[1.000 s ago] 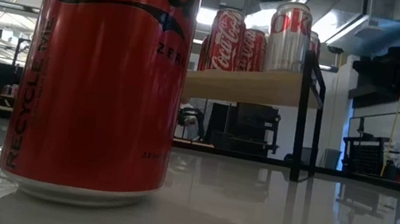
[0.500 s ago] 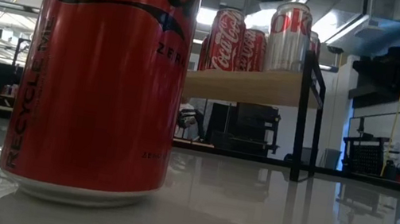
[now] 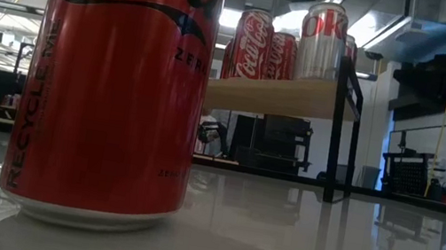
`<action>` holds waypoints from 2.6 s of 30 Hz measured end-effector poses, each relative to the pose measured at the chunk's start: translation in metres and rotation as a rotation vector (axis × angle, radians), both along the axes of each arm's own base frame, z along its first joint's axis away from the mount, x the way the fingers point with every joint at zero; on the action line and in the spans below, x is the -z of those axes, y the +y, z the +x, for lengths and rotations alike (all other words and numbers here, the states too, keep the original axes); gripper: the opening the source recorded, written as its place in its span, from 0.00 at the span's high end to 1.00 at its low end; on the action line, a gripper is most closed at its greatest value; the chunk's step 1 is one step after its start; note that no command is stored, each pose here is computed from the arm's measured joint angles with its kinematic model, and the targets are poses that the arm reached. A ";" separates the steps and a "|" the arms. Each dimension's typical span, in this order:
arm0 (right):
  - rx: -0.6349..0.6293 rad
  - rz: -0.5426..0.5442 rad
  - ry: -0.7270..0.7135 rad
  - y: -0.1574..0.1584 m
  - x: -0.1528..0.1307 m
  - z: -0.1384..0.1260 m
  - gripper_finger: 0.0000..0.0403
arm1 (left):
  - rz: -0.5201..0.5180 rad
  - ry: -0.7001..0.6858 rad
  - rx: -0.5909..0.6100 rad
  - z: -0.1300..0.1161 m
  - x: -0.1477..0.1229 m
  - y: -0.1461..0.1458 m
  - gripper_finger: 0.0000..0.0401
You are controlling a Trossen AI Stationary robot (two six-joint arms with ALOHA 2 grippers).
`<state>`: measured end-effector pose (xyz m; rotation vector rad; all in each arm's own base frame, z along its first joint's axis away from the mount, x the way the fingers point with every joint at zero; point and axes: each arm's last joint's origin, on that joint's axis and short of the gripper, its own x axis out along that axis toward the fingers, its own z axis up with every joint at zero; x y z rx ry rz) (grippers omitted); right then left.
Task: Place canned beverage on shelf
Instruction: Put the red-black soda can on the shelf aligned with the other red-black soda can
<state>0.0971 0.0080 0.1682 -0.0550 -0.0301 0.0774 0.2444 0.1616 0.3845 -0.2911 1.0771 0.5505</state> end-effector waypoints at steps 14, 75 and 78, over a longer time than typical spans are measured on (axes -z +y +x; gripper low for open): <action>-0.002 0.074 0.013 0.000 0.001 0.000 0.13 | 0.056 -0.131 -0.001 -0.032 -0.036 -0.029 0.02; -0.003 0.121 0.020 0.000 0.001 0.000 0.13 | -0.105 -0.249 0.193 0.090 0.099 -0.394 0.02; -0.002 0.121 0.020 0.000 0.001 0.000 0.13 | -0.120 -0.235 0.177 0.090 0.105 -0.398 0.02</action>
